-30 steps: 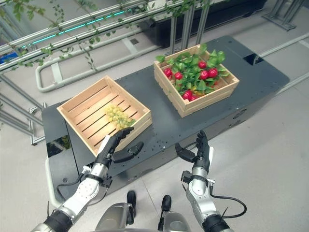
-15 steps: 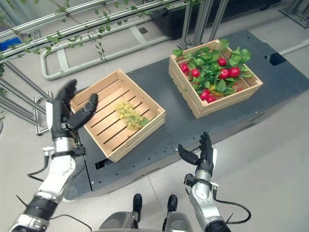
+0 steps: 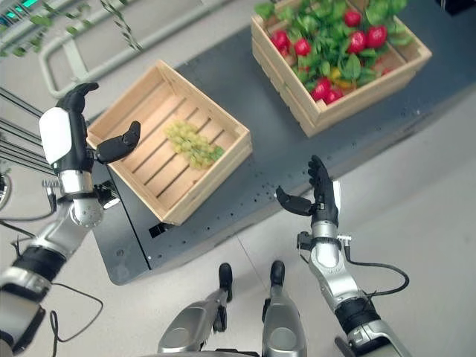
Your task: Pick up the fruits from the basket on one side to the basket on the other side
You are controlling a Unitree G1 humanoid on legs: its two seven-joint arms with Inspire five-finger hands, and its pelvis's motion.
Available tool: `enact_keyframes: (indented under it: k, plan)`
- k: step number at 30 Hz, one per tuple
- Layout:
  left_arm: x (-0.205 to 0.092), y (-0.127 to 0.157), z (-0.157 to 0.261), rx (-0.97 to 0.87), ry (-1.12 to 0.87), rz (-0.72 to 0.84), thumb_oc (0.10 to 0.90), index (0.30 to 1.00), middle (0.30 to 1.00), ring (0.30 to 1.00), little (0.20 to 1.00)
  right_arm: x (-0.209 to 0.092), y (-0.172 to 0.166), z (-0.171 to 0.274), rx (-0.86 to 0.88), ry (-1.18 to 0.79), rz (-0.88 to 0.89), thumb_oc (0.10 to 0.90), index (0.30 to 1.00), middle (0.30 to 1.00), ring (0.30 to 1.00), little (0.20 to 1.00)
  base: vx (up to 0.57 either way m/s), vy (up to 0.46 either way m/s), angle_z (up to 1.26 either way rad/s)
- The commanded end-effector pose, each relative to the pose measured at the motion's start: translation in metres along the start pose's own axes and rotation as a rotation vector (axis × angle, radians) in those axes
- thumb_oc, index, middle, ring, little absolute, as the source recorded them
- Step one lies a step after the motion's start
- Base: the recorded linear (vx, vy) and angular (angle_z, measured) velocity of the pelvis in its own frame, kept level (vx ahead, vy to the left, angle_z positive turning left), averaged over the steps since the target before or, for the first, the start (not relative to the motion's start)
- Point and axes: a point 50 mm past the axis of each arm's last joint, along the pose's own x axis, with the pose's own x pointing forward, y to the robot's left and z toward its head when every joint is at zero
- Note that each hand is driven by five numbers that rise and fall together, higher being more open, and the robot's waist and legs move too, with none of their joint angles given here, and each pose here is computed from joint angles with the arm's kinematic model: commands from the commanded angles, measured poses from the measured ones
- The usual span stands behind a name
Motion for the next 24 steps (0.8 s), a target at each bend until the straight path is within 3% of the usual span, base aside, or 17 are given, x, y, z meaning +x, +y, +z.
enact_keyframes:
  k: [1,9,24]
  plan:
    - [0.038,0.043,-0.004,0.165,-0.076,0.172,0.8,0.9,0.9,0.9,0.9,0.008,0.004,0.032,0.082,-0.149,0.083,0.8,0.9,0.9,0.9,0.9,-0.07,0.07,-0.03]
    - [0.069,0.058,0.005,0.447,-0.215,0.142,0.8,0.9,0.9,0.9,0.9,0.028,0.01,0.054,0.062,-0.202,0.113,0.8,0.9,0.9,0.9,0.9,-0.04,0.076,-0.11]
    - [0.11,0.087,0.044,0.779,-0.369,0.142,0.8,0.9,0.9,0.9,0.9,0.041,0.011,0.077,0.038,-0.25,0.103,0.8,0.9,0.9,0.9,0.9,-0.01,0.042,0.05]
